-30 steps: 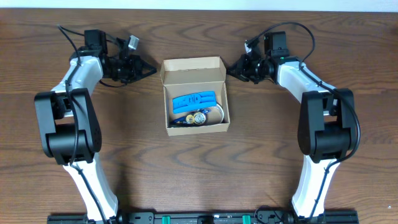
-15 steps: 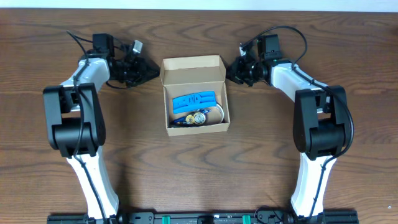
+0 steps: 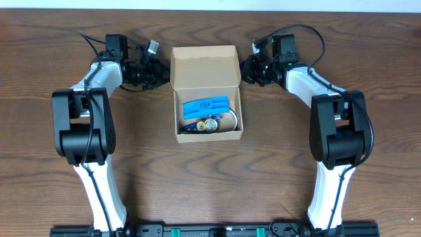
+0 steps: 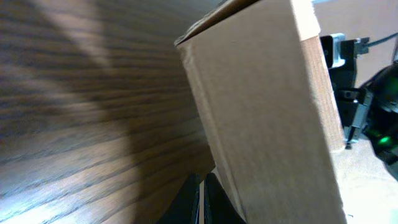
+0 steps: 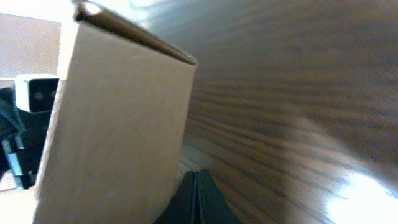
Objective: Pack container
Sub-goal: 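Grip the lid flap with both grippers and fold it down over the box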
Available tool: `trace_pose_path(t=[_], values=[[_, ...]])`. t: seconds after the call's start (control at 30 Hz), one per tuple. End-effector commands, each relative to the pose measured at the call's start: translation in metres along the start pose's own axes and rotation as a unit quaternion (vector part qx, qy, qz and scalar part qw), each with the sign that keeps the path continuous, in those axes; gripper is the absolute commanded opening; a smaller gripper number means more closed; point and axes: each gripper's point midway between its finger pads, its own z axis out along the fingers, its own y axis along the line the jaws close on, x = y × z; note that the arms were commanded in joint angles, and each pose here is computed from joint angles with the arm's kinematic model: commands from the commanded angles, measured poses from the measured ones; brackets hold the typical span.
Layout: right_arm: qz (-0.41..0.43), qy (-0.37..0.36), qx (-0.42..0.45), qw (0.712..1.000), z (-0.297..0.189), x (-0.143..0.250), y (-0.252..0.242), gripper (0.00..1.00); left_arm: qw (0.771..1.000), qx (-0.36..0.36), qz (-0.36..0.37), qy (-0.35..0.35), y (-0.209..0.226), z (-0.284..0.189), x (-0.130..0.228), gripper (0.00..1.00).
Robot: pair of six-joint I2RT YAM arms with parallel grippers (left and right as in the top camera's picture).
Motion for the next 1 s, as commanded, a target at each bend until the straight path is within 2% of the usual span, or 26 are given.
trace_pose_path(t=[0.0,0.5,0.97], values=[[-0.018,0.012,-0.031,0.999,0.004,0.005,0.010,0.01,0.999,0.036,0.006,0.003,-0.010,-0.002,-0.004,0.06],[-0.116,-0.011,-0.135,0.984,-0.009,-0.014,0.057,0.02,0.993,0.062,0.094,-0.029,-0.058,-0.029,-0.025,0.06],[-0.204,-0.023,-0.175,0.963,-0.041,-0.018,0.098,0.01,0.982,0.060,0.172,-0.049,-0.108,-0.056,-0.024,0.06]])
